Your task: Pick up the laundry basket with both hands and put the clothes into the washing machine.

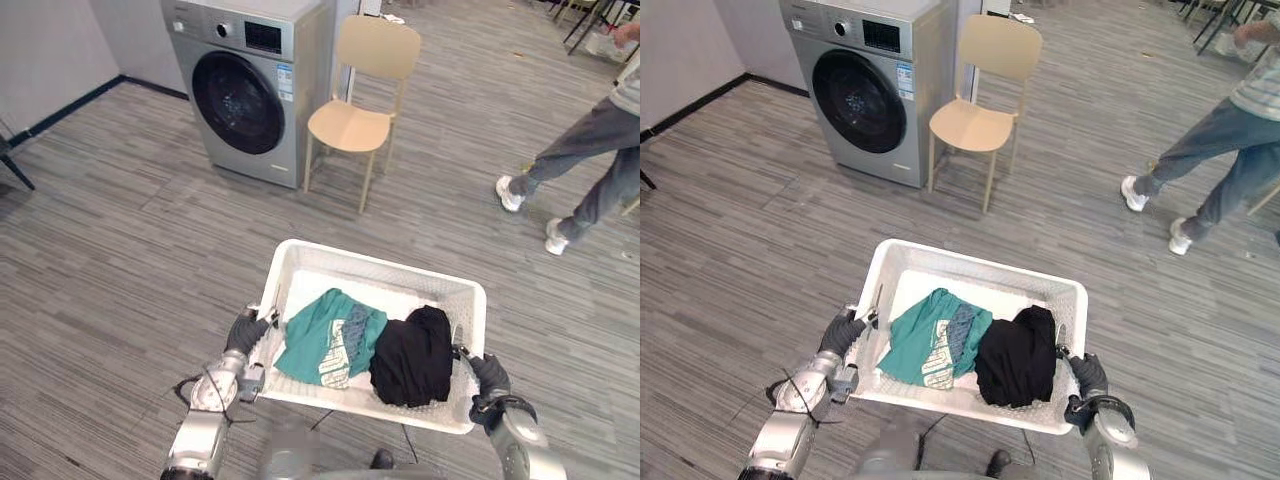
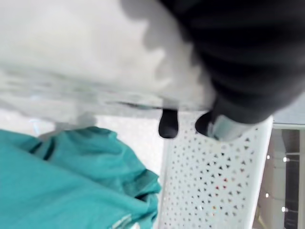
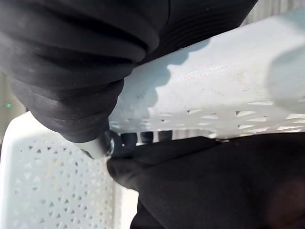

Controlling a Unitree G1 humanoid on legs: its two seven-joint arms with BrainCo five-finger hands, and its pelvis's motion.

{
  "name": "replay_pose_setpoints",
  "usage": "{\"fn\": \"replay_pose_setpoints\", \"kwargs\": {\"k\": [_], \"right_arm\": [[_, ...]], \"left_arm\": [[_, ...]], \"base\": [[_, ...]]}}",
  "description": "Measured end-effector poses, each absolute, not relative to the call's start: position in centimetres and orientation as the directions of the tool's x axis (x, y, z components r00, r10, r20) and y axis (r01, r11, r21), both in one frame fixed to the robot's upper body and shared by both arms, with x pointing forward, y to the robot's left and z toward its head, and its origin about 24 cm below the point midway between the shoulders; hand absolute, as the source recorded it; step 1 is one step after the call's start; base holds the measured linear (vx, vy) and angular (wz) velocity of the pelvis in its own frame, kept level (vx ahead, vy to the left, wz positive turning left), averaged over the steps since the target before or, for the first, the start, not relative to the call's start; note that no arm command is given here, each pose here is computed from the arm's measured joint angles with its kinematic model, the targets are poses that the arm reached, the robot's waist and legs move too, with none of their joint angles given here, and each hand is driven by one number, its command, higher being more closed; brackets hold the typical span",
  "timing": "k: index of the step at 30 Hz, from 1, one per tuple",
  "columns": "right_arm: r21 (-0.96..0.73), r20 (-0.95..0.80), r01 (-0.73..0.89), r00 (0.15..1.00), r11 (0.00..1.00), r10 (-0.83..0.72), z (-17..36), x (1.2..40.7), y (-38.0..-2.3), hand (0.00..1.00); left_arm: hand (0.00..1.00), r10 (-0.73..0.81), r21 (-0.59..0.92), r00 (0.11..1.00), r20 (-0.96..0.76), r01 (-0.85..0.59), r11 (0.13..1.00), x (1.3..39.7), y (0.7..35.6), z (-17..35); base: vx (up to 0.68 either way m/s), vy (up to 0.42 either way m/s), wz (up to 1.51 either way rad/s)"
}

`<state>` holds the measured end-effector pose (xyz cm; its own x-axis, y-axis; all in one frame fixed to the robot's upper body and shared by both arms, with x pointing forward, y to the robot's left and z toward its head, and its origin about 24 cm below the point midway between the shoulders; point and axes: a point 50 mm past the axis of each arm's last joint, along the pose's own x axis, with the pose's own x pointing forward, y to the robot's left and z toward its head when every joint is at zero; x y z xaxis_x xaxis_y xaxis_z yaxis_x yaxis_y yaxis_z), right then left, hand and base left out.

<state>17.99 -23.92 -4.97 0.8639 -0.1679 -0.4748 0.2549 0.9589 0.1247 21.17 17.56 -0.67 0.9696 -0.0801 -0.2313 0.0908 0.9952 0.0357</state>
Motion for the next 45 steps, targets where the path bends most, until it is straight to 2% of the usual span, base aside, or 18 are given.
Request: {"fn": "replay_pose_setpoints", "kwargs": {"k": [3, 7, 14, 25, 29, 33, 40, 45], "right_arm": [[0.126, -0.477, 0.240, 0.865, 0.962, -0.154, -4.9, 18.4, -23.7, 1.00], [0.085, -0.418, 0.224, 0.892, 0.971, -0.169, -3.2, 20.5, -25.3, 1.00], [0.105, -0.397, 0.183, 0.909, 0.978, -0.127, -2.9, 21.7, -24.4, 1.00], [0.148, -0.436, 0.212, 0.891, 0.966, -0.129, -4.4, 20.1, -23.2, 1.00], [0.105, -0.479, 0.219, 0.866, 0.970, -0.144, -5.1, 18.7, -23.2, 1.00], [0.085, -0.446, 0.192, 0.885, 0.978, -0.135, -4.2, 19.0, -22.8, 1.00], [0.070, -0.416, 0.194, 0.897, 0.979, -0.148, -3.5, 19.7, -23.3, 1.00], [0.065, -0.474, 0.205, 0.867, 0.977, -0.151, -5.0, 19.2, -23.3, 1.00]], "left_arm": [[1.00, -0.072, 0.057, 0.972, -0.222, 0.087, 0.995, 21.4, 18.5, -0.3], [1.00, -0.083, -0.005, 0.975, -0.207, 0.084, 0.996, 21.7, 17.0, -0.3], [1.00, -0.057, 0.012, 0.985, -0.166, 0.059, 0.998, 22.2, 17.7, 0.6], [1.00, -0.046, 0.045, 0.985, -0.166, 0.054, 0.998, 22.3, 18.3, 0.7], [1.00, -0.027, 0.014, 0.970, -0.241, 0.031, 0.999, 21.1, 18.0, -1.0], [1.00, 0.030, -0.021, 0.966, -0.256, -0.037, 0.999, 20.3, 18.4, -1.5], [1.00, 0.024, -0.033, 0.971, -0.238, -0.033, 0.999, 20.4, 18.0, -1.3], [1.00, 0.021, -0.034, 0.958, -0.287, -0.032, 0.999, 19.8, 17.8, -2.3]], "base": [[0.25, 0.018, 0.09], [0.25, 0.153, 0.01], [0.45, 0.250, -0.29], [0.46, 0.057, 0.01], [0.67, -0.141, 0.04], [0.68, -0.143, -0.35], [0.46, 0.012, -0.47], [0.28, 0.235, -0.17]]}}
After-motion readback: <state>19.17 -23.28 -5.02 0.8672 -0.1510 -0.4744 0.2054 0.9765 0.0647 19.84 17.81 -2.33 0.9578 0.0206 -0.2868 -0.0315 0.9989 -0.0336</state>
